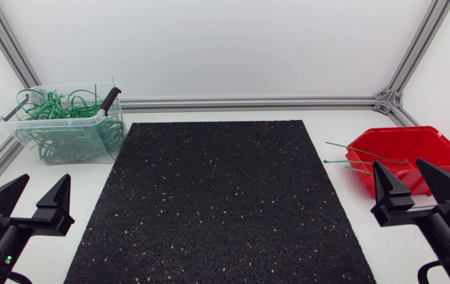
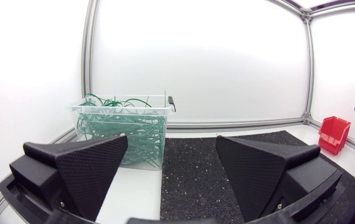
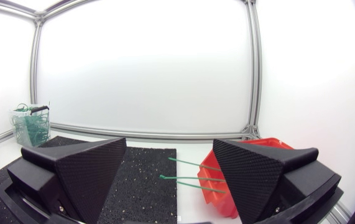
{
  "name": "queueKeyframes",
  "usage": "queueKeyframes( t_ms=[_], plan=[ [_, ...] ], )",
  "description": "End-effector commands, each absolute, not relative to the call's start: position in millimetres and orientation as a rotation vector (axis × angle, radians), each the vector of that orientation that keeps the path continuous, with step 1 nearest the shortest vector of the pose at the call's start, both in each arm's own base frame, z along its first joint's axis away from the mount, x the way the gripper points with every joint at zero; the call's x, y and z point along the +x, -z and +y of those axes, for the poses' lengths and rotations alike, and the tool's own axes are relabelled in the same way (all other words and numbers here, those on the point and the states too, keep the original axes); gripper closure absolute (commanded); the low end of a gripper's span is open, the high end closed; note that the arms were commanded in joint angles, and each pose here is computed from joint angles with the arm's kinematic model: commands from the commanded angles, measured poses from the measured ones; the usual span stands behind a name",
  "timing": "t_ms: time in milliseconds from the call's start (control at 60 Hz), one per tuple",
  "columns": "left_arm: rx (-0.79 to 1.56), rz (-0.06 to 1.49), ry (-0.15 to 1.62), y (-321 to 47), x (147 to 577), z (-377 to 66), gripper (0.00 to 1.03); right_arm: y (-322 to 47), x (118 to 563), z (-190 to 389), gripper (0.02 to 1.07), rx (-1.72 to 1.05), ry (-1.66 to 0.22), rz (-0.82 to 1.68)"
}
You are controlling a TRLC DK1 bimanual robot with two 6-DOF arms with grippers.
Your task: Take a green cable tie from the red box, thread the tail through the head to close it, then place it in the transparent bin on the left.
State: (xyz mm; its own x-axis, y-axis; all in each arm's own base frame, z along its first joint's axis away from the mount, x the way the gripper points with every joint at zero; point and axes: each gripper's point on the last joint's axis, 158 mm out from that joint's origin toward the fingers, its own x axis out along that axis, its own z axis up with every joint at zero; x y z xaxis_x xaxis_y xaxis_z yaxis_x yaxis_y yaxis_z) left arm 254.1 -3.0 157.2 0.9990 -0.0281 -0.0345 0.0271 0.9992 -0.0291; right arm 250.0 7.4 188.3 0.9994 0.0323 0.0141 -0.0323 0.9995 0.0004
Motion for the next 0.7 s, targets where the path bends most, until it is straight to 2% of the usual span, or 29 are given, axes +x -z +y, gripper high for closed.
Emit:
queueKeyframes(
  t_ms=[0,150,383,467,683],
  plan=[
    [-0.044,0.081,0.025,-135.6,254.9,-2.4,0.04,-226.6,242.5,4.1,0.05,0.018,-0.02,-0.099],
    [-0.044,0.081,0.028,-135.6,254.9,-3.2,0.04,-264.5,236.3,2.0,0.05,0.017,-0.01,-0.153],
    [-0.044,0.081,0.032,-135.6,254.9,-4.4,0.04,-295.6,255.7,-10.9,0.06,0.008,0.04,-0.094],
    [-0.044,0.081,0.032,-135.6,254.9,-4.4,0.04,-300.1,265.4,-18.0,0.06,-0.007,0.064,-0.05],
    [-0.044,0.081,0.034,-135.6,254.8,-4.7,0.04,-282.7,293.9,-31.5,0.06,-0.013,0.097,0.162]
  ],
)
